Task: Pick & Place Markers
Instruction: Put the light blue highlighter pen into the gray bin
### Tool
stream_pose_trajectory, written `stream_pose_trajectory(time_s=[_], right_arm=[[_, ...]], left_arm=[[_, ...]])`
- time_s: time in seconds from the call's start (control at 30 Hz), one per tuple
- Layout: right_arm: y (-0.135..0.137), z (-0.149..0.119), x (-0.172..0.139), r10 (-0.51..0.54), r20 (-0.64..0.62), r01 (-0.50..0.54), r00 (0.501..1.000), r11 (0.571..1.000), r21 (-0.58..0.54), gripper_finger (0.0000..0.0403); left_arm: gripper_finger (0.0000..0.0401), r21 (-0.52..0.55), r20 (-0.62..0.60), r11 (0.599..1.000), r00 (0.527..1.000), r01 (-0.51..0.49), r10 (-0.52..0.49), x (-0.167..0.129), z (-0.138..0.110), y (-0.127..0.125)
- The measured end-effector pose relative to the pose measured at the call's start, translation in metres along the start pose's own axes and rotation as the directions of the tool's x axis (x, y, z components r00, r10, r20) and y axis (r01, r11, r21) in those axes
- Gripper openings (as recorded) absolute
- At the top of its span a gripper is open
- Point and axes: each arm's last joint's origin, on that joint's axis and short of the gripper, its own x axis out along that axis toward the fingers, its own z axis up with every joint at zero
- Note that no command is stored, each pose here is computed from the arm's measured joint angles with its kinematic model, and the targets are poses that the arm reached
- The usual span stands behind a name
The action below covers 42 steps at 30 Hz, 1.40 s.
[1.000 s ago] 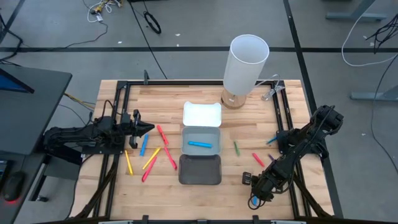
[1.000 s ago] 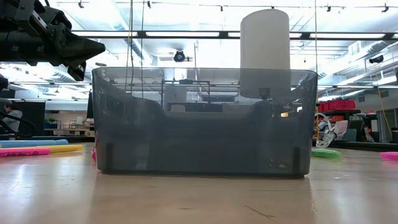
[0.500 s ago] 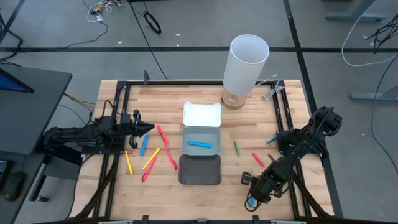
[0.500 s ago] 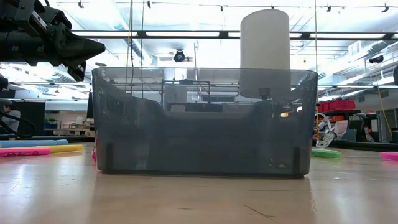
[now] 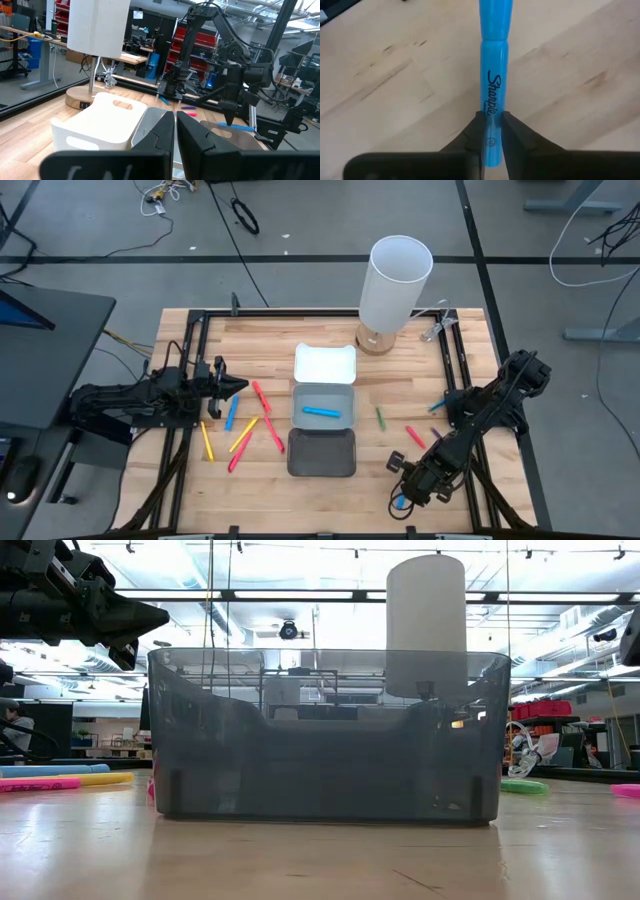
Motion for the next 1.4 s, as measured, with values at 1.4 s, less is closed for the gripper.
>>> stream_pose_trajectory(time_s=[1.4], right_arm=[[-0.001, 0.001, 0.027, 0.063, -0.011, -0.062, 0.998, 0.998, 0.032, 0.0127]], left_arm=[[0.0023, 0.000, 0.000, 1.000, 1.000, 0.000, 0.000, 0.000, 0.000, 0.000]])
